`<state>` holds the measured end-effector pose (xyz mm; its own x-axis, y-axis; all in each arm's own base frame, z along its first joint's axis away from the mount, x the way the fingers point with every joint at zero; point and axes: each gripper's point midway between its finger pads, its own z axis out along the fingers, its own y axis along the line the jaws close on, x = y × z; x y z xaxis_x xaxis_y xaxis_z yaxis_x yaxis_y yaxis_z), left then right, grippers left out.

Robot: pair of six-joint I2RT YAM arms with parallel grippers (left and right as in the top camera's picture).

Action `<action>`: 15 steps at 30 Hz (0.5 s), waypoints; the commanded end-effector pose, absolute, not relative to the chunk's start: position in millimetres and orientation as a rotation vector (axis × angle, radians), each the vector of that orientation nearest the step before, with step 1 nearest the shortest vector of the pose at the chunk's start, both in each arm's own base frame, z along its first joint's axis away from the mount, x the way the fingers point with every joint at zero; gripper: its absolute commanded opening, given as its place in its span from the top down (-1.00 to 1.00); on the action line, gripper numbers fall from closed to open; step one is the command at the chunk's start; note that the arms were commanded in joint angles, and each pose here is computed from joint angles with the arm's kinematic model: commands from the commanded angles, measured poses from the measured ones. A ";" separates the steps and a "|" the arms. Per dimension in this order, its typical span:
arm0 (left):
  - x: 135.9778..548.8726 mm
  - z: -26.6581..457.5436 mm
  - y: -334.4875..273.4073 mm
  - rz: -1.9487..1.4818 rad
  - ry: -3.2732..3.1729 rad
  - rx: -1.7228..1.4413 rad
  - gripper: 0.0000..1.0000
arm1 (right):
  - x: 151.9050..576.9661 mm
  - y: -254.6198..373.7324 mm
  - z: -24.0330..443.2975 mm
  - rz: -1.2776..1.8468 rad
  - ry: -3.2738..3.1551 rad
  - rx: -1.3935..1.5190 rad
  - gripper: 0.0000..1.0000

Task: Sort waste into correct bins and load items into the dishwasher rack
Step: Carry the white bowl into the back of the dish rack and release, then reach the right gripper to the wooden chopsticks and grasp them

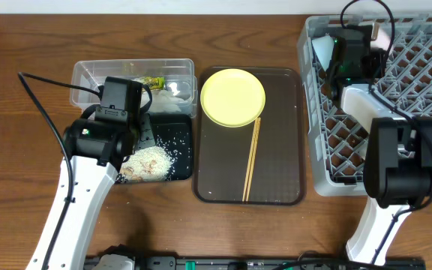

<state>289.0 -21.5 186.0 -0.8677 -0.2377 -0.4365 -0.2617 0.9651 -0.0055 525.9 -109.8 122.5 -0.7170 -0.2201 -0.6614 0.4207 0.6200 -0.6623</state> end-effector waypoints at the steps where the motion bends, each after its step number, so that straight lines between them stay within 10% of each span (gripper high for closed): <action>1: 288.5 185.6 -18.1 0.090 2.666 -0.379 -0.24 | 533.9 -77.8 136.4 -0.789 2.121 0.162 0.27; 6: 288.5 185.6 -18.1 0.090 2.666 -0.379 -0.24 | 517.3 -59.8 151.5 -0.633 2.201 0.122 -0.21; 15: 288.4 185.6 -18.1 0.090 2.666 -0.378 -0.25 | 465.7 67.3 198.5 0.015 2.295 -0.191 -0.21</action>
